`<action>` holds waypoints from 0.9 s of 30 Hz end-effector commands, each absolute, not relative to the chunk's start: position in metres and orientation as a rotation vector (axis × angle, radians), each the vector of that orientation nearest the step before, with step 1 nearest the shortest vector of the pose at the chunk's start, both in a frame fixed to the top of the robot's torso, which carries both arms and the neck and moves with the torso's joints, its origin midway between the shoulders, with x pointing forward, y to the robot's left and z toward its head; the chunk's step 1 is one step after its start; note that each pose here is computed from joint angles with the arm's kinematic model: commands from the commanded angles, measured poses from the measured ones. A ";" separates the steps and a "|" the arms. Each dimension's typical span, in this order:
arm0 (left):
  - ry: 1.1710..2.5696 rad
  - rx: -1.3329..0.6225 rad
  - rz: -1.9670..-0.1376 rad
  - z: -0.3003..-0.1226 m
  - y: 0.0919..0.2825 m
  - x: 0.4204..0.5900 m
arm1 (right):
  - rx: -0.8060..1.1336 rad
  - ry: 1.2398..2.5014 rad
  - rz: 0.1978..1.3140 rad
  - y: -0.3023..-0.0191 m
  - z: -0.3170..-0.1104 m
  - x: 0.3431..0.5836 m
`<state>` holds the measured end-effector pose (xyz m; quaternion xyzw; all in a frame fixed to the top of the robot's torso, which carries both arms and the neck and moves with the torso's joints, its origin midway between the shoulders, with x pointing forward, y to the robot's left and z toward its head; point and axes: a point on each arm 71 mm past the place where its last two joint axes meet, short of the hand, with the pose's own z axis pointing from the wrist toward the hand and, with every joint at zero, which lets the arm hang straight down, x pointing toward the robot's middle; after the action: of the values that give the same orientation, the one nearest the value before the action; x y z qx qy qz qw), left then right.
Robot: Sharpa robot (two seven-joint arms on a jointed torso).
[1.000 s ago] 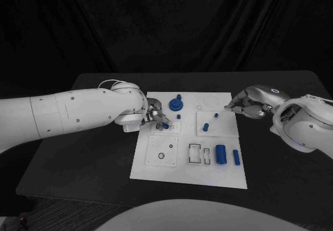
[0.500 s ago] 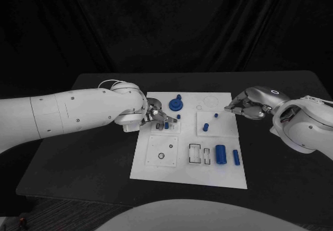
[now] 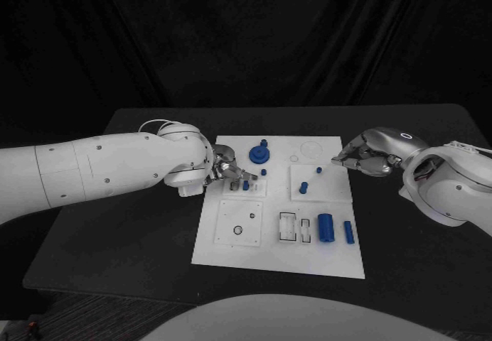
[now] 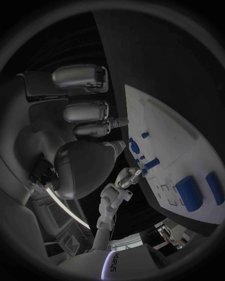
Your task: Assemble the parts on the task board
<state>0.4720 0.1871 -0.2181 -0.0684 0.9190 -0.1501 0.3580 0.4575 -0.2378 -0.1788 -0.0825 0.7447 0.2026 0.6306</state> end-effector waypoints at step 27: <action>2.211 -0.193 -0.260 -0.164 0.226 0.536 | -0.184 1.718 0.446 -0.240 -0.181 0.458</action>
<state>0.5363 0.2274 -0.1607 -0.0898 0.8836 -0.1002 0.4485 0.4580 -0.2390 -0.1792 -0.0818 0.7461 0.2001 0.6298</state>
